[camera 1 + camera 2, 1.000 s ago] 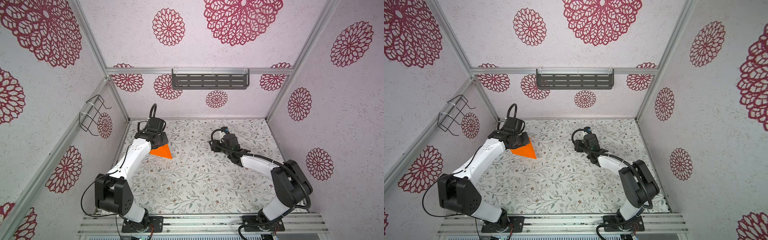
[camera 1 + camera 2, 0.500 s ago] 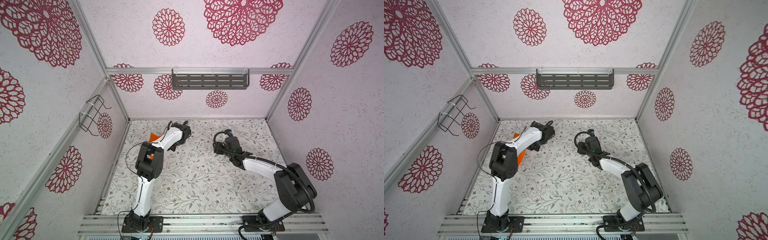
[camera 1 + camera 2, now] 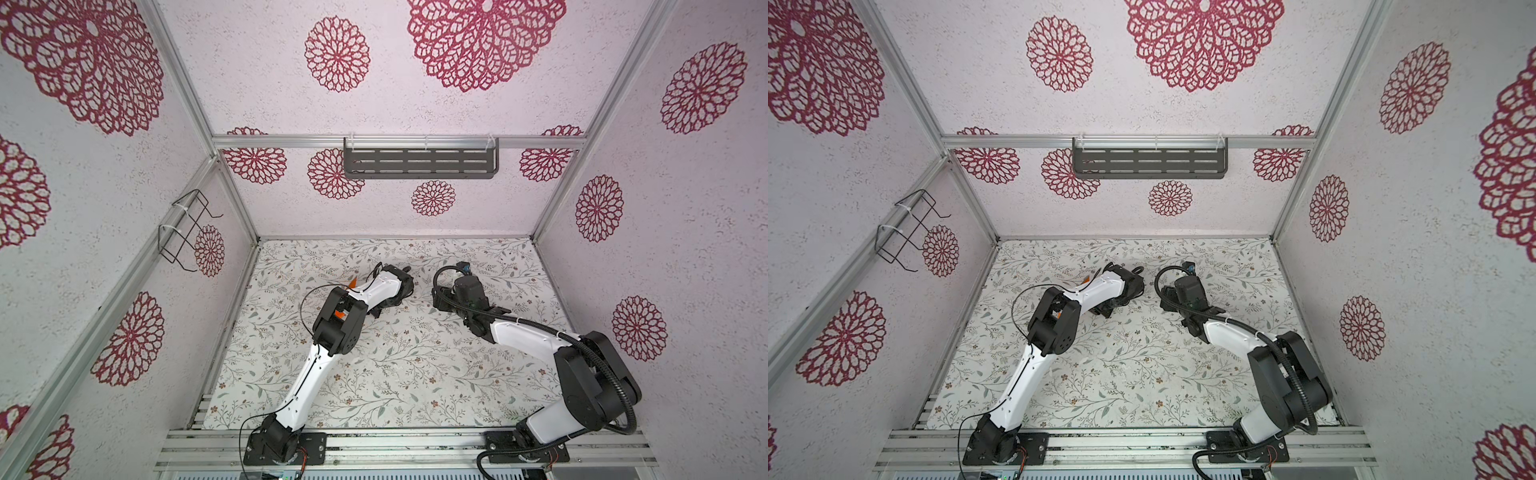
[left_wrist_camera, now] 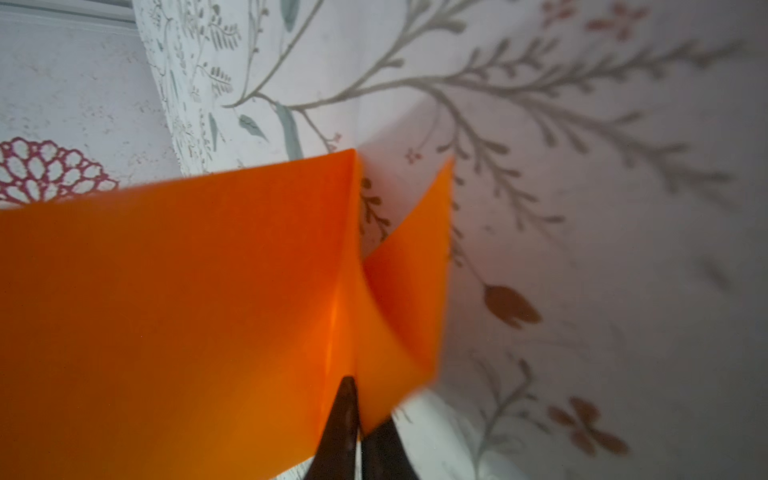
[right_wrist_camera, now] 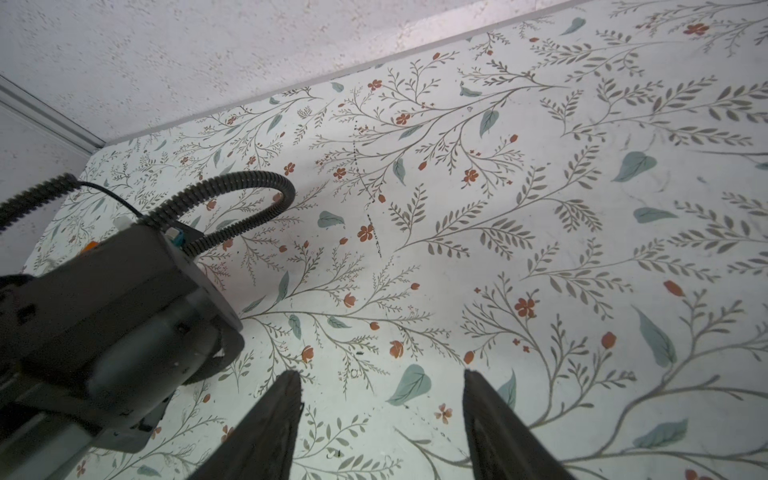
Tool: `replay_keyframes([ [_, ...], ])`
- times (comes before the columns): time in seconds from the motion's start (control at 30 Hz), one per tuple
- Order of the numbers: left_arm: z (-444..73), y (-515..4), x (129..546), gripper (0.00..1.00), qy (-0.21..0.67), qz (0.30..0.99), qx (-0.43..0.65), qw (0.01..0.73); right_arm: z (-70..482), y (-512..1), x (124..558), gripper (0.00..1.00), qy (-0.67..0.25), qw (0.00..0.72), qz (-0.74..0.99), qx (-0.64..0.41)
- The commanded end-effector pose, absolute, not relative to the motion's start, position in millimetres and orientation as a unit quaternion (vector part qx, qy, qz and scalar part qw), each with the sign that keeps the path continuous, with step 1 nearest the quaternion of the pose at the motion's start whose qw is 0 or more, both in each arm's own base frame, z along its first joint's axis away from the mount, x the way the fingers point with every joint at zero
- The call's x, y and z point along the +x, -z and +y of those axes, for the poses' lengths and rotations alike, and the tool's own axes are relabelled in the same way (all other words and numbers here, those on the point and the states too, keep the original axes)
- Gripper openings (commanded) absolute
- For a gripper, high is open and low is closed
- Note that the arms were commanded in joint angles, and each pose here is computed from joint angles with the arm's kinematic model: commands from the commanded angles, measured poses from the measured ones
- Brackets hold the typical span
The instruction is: Fold a paper plane with a square sheet of paper (pick it up from the middle)
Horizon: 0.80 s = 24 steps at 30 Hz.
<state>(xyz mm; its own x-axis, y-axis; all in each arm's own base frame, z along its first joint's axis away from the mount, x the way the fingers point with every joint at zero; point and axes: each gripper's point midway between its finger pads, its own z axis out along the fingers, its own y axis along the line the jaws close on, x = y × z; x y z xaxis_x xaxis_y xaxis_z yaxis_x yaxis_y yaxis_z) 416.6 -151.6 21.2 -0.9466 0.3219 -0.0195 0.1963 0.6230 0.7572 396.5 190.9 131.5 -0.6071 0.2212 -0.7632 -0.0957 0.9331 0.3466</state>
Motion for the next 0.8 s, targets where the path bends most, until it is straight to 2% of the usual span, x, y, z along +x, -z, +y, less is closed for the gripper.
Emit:
replay_keyframes([
  [0.0, -165.2, -13.0, 419.8, 0.14, -0.369, 0.916, 0.13, 0.084, 184.2, -148.2, 399.1, 0.65, -0.185, 0.459, 0.867, 0.057],
  [0.23, -203.9, -30.8, 408.9, 0.33, -0.241, 0.96, 0.115, 0.088, 180.1, -148.2, 399.0, 0.65, -0.185, 0.46, 0.866, 0.068],
  [0.4, -244.9, -69.7, 392.0, 0.44, -0.08, 0.986, 0.105, 0.106, 180.4, -146.5, 399.0, 0.65, -0.19, 0.457, 0.866, 0.071],
  [0.53, -263.9, -100.9, 374.1, 0.48, 0.04, 0.987, 0.104, 0.117, 183.8, -144.0, 399.5, 0.65, -0.198, 0.451, 0.868, 0.069],
  [0.67, -233.9, -124.7, 365.8, 0.52, 0.082, 0.982, 0.08, 0.151, 189.9, -141.0, 399.8, 0.65, -0.212, 0.444, 0.868, 0.065],
  [0.77, -178.7, -112.2, 358.9, 0.59, 0.029, 0.986, 0.043, 0.16, 197.2, -137.6, 400.7, 0.65, -0.226, 0.435, 0.87, 0.061],
])
